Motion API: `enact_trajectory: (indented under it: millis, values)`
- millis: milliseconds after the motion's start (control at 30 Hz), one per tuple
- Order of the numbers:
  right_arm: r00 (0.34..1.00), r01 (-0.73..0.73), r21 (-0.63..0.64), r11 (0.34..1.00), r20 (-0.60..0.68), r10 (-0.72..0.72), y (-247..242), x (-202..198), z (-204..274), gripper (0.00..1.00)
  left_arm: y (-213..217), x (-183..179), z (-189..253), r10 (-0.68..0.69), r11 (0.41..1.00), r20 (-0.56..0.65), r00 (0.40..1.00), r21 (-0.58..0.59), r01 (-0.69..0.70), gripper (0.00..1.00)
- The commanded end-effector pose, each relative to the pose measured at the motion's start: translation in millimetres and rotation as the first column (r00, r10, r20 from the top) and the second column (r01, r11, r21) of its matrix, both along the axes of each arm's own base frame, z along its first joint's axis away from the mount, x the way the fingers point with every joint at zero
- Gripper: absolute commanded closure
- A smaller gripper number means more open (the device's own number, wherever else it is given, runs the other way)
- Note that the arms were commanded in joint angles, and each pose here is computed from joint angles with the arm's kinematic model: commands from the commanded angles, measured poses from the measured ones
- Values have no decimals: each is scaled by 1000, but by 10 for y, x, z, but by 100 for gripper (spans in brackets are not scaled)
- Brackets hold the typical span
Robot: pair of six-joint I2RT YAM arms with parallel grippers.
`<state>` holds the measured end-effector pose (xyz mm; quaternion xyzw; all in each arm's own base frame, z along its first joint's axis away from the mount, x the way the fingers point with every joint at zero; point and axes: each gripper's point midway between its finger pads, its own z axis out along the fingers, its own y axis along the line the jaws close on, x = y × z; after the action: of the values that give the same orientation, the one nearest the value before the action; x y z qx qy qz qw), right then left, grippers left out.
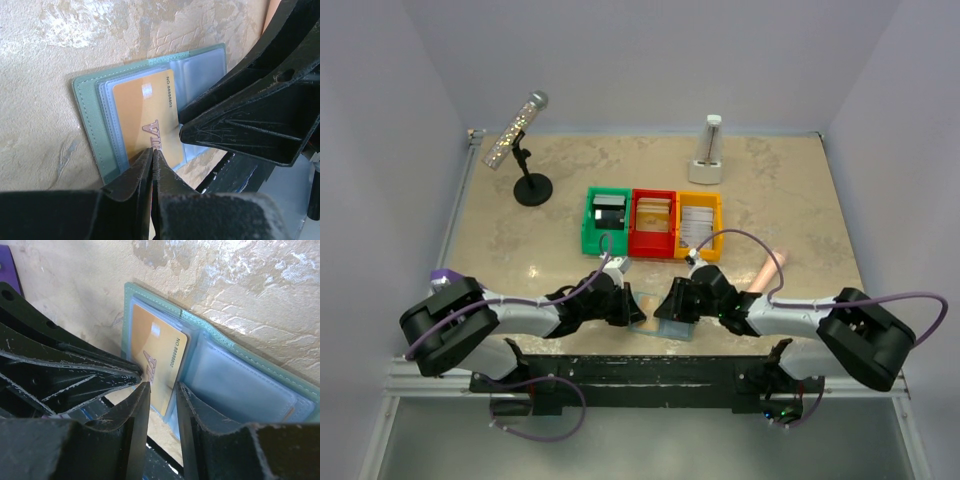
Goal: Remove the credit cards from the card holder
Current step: Remove the credit card from the card holder.
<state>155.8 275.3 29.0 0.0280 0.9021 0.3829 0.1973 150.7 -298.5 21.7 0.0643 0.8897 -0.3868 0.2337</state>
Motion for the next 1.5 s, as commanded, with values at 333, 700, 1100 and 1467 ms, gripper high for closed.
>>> enact_trajectory:
  millis: [333, 700, 1100, 1467]
  values:
    - [1000, 13, 88, 996, -7, -12, 91, 38, 24, 66, 219, -102, -361, 19, 991, -76, 997, 135, -9, 100]
    - [999, 27, 57, 998, -20, -26, 0, 31, -51, 66, 196, -52, -139, 19, 996, -20, 1000, 86, -18, 91]
    - [1000, 25, 41, 999, -17, -24, -18, 31, -53, 66, 208, 11, -46, 30, 994, 9, 1000, 104, -31, 88]
    - [1000, 22, 32, 999, -11, -21, -32, 35, -44, 66, 278, 56, 95, 65, 995, 64, 996, 73, -70, 87]
